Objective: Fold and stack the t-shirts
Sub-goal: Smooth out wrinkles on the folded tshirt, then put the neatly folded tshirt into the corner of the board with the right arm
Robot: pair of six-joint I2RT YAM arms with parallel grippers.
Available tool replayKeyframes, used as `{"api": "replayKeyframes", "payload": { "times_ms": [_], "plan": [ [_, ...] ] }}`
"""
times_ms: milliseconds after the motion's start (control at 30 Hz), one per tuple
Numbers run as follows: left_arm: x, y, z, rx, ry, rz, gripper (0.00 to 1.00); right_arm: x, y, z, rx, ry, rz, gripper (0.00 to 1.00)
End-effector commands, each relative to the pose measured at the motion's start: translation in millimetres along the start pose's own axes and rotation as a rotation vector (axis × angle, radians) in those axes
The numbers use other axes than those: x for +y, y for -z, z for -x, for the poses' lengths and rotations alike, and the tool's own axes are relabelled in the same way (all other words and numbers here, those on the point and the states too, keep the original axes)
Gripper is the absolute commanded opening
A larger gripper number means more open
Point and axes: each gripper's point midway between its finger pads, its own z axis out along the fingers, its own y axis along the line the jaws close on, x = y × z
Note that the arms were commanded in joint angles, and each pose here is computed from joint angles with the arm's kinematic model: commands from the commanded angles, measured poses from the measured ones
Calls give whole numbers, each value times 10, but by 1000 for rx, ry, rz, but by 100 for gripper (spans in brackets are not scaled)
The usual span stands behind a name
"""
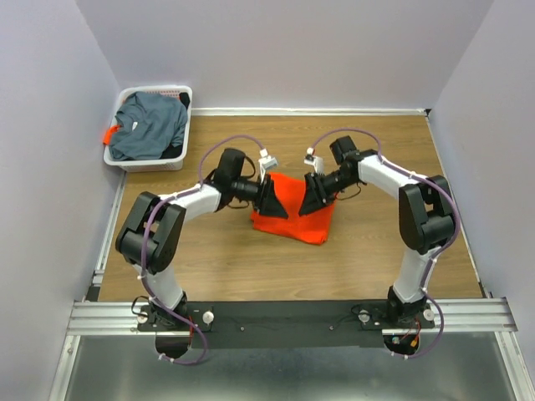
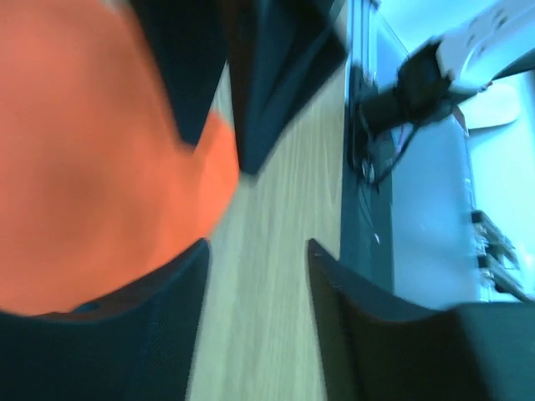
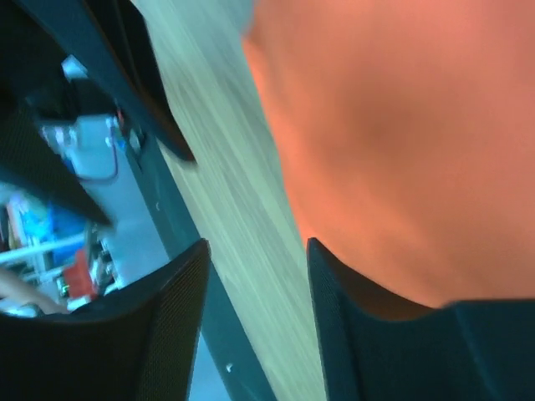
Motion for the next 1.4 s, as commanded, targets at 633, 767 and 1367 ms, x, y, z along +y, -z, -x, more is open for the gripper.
{"api": "replayKeyframes", "payload": {
  "times_ms": [633,767,1367],
  "plan": [
    [1873,289,855,-281,261,213,88,-1775,349,703,-128,-176,-233,98],
    [1566,476,1251,-300,75,247,88,-1814,719,1122,-201,-46,-391,98],
    [367,1838,1854,-389,-303,914,96,-969,506,1014,-176,135,-891,98]
  ]
}}
